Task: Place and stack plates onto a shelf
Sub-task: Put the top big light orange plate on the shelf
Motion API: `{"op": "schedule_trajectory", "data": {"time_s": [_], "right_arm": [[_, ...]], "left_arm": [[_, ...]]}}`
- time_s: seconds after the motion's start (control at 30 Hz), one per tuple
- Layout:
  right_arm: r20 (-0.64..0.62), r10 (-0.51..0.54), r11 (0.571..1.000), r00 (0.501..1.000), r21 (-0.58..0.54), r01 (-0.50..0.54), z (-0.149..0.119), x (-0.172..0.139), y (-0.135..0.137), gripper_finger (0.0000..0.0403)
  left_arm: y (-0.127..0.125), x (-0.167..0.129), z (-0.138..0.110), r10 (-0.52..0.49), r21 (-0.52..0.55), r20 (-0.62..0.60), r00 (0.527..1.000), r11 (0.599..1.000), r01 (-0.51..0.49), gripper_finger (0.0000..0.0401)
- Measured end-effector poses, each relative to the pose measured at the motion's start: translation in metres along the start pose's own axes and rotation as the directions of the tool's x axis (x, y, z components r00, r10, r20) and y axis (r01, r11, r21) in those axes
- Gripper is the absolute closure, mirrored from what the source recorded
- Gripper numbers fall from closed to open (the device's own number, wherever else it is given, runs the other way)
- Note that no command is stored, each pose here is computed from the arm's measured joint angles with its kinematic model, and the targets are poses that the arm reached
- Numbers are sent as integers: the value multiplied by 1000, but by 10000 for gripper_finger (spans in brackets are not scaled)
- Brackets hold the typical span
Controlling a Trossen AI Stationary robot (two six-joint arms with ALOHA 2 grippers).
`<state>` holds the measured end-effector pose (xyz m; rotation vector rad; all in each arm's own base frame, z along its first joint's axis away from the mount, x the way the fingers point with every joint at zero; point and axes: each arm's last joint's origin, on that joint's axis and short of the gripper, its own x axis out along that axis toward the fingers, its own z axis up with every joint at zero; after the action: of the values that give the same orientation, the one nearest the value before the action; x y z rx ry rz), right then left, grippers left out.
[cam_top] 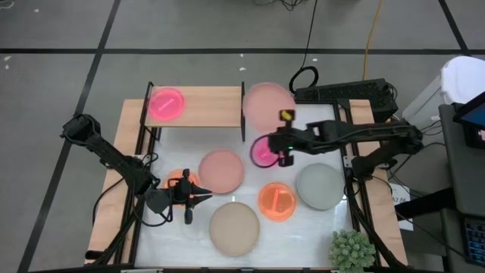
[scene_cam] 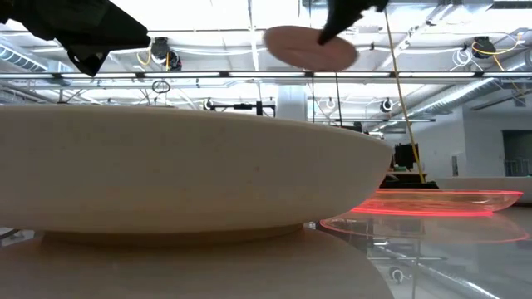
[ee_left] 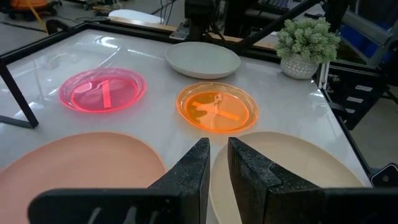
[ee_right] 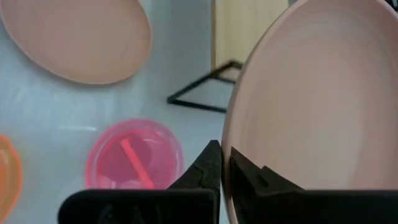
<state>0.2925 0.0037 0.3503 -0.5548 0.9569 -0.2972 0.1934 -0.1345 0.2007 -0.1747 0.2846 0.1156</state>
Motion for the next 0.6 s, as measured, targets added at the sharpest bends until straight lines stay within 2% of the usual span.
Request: {"op": "schedule_trajectory", "data": {"time_s": [0.17, 0.37, 0.5, 0.6], "right_arm": [[5, 0, 995, 1000, -104, 0, 35, 19, -1, 401], [44, -31, 983, 999, -178, 39, 69, 36, -14, 401], [74, -50, 976, 996, -208, 65, 85, 48, -23, 401], [103, -9, 971, 995, -237, 33, 93, 64, -29, 402]], "left_arm": [[0, 0, 0, 1, 1, -2, 1000, 1000, -1, 338], [0, 0, 0, 1, -1, -2, 1000, 1000, -1, 338], [0, 0, 0, 1, -3, -2, 1000, 1000, -1, 338], [0, 0, 0, 1, -4, -3, 1000, 1000, -1, 338]]}}
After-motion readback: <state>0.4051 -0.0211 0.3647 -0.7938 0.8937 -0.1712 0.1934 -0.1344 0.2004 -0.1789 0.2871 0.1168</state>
